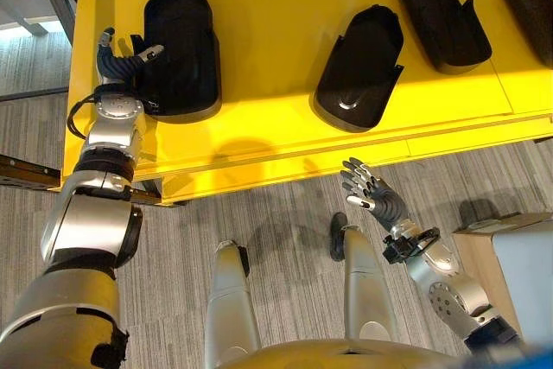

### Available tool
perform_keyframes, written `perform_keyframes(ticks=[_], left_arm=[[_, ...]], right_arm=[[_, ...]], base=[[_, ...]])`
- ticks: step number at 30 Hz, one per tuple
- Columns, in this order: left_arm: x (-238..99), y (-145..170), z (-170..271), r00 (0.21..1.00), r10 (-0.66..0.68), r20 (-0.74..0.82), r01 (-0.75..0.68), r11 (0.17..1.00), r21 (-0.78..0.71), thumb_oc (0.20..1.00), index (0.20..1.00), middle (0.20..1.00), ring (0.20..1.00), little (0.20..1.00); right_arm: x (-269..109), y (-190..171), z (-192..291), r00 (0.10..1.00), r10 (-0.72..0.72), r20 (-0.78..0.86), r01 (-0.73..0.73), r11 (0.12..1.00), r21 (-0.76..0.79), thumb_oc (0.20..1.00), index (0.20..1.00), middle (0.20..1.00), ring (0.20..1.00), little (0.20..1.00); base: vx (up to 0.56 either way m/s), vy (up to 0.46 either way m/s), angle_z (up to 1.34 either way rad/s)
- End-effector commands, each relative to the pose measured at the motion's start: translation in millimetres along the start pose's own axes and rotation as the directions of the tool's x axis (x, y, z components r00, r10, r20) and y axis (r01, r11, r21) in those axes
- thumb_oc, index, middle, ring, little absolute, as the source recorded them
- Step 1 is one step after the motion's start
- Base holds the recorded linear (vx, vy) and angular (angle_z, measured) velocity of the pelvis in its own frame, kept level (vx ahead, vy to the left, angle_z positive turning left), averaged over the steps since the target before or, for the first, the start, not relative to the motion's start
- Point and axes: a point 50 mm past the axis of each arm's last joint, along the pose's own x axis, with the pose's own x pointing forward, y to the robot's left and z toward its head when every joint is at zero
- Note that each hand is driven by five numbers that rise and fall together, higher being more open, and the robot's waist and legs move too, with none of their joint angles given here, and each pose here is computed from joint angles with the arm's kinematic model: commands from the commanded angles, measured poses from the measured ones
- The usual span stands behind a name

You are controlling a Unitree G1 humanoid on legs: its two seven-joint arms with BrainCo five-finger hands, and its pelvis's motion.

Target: Move parts from the plastic box to the shelf.

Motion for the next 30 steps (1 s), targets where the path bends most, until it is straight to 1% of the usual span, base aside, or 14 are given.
perform_keyframes(ticks=[1, 4, 7, 8, 9, 12, 13, 17, 20, 21, 25, 28, 29, 30], left_arm=[[-8, 12, -22, 0.998, 0.031, -0.048, -0.035, 0.996, -0.085, 1.0, 1.0, 1.0, 1.0, 1.0], [-10, 12, -18, 1.0, 0.024, -0.012, -0.025, 0.99, -0.138, 1.0, 1.0, 1.0, 1.0, 1.0], [-12, 15, 0, 0.996, 0.045, 0.083, -0.031, 0.985, -0.171, 1.0, 1.0, 1.0, 1.0, 1.0], [-14, 17, 17, 0.985, 0.047, 0.165, -0.015, 0.982, -0.187, 1.0, 1.0, 1.0, 1.0, 1.0], [-14, 17, 17, 0.985, 0.047, 0.165, -0.016, 0.982, -0.187, 1.0, 1.0, 1.0, 1.0, 1.0], [-21, 32, 44, 0.95, 0.08, 0.302, -0.008, 0.973, -0.231, 1.0, 1.0, 1.0, 1.0, 1.0], [-21, 32, 44, 0.95, 0.08, 0.301, -0.009, 0.973, -0.231, 1.0, 1.0, 1.0, 1.0, 1.0], [-33, 43, 71, 0.894, 0.105, 0.435, 0.024, 0.959, -0.282, 1.0, 1.0, 1.0, 1.0, 1.0], [-39, 47, 83, 0.864, 0.115, 0.489, 0.046, 0.951, -0.305, 1.0, 1.0, 1.0, 1.0, 1.0], [-39, 47, 82, 0.865, 0.116, 0.489, 0.045, 0.951, -0.305, 1.0, 1.0, 1.0, 1.0, 1.0], [-59, 49, 97, 0.795, 0.116, 0.596, 0.085, 0.951, -0.297, 1.0, 1.0, 1.0, 1.0, 1.0], [-75, 46, 95, 0.756, 0.071, 0.651, 0.087, 0.974, -0.208, 1.0, 1.0, 1.0, 1.0, 1.0], [-87, 42, 89, 0.741, 0.033, 0.671, 0.085, 0.986, -0.142, 1.0, 1.0, 1.0, 1.0, 1.0], [-87, 42, 87, 0.744, 0.034, 0.668, 0.082, 0.987, -0.141, 1.0, 1.0, 1.0, 1.0, 1.0]], right_arm=[[-1, 1, 23, 0.994, 0.018, 0.108, -0.018, 1.0, -0.007, 1.0, 1.0, 1.0, 1.0, 1.0], [1, 1, 23, 0.993, 0.019, 0.112, -0.018, 1.0, -0.006, 1.0, 1.0, 1.0, 1.0, 1.0], [2, 0, 24, 0.993, 0.008, 0.119, -0.008, 1.0, -0.004, 1.0, 1.0, 1.0, 1.0, 1.0], [2, -1, 25, 0.992, 0.004, 0.122, -0.003, 1.0, -0.008, 1.0, 1.0, 1.0, 1.0, 1.0], [2, 0, 25, 0.993, 0.004, 0.122, -0.003, 1.0, -0.008, 1.0, 1.0, 1.0, 1.0, 1.0], [2, -3, 26, 0.991, -0.011, 0.132, 0.012, 1.0, -0.01, 1.0, 1.0, 1.0, 1.0, 1.0], [2, -3, 26, 0.991, -0.011, 0.132, 0.012, 1.0, -0.011, 1.0, 1.0, 1.0, 1.0, 1.0], [0, -5, 22, 0.993, -0.018, 0.115, 0.019, 1.0, -0.006, 1.0, 1.0, 1.0, 1.0, 1.0], [0, -5, 22, 0.993, -0.019, 0.114, 0.02, 1.0, -0.013, 1.0, 1.0, 1.0, 1.0, 1.0], [0, -5, 22, 0.993, -0.018, 0.114, 0.02, 1.0, -0.013, 1.0, 1.0, 1.0, 1.0, 1.0], [0, -8, 24, 0.992, -0.032, 0.126, 0.035, 0.999, -0.019, 1.0, 1.0, 1.0, 1.0, 1.0], [0, -10, 27, 0.99, -0.042, 0.137, 0.046, 0.999, -0.025, 1.0, 1.0, 1.0, 1.0, 1.0], [0, -11, 29, 0.989, -0.04, 0.146, 0.045, 0.999, -0.028, 1.0, 1.0, 1.0, 1.0, 1.0], [0, -10, 28, 0.989, -0.039, 0.142, 0.044, 0.999, -0.028, 1.0, 1.0, 1.0, 1.0, 1.0]], base=[[0.01, -0.004, 0.05], [0.0, 0.0, 0.0], [0.0, 0.0, 0.0], [0.0, 0.0, 0.0], [0.0, 0.0, 0.0], [0.02, -0.001, 0.04], [0.0, 0.0, 0.0], [0.0, 0.001, 0.01], [0.0, -0.001, 0.01], [0.01, -0.007, 0.05], [0.0, -0.007, 0.04], [-0.03, 0.0, 0.0], [0.0, 0.0, 0.0], [-0.11, 0.006, -0.01]])
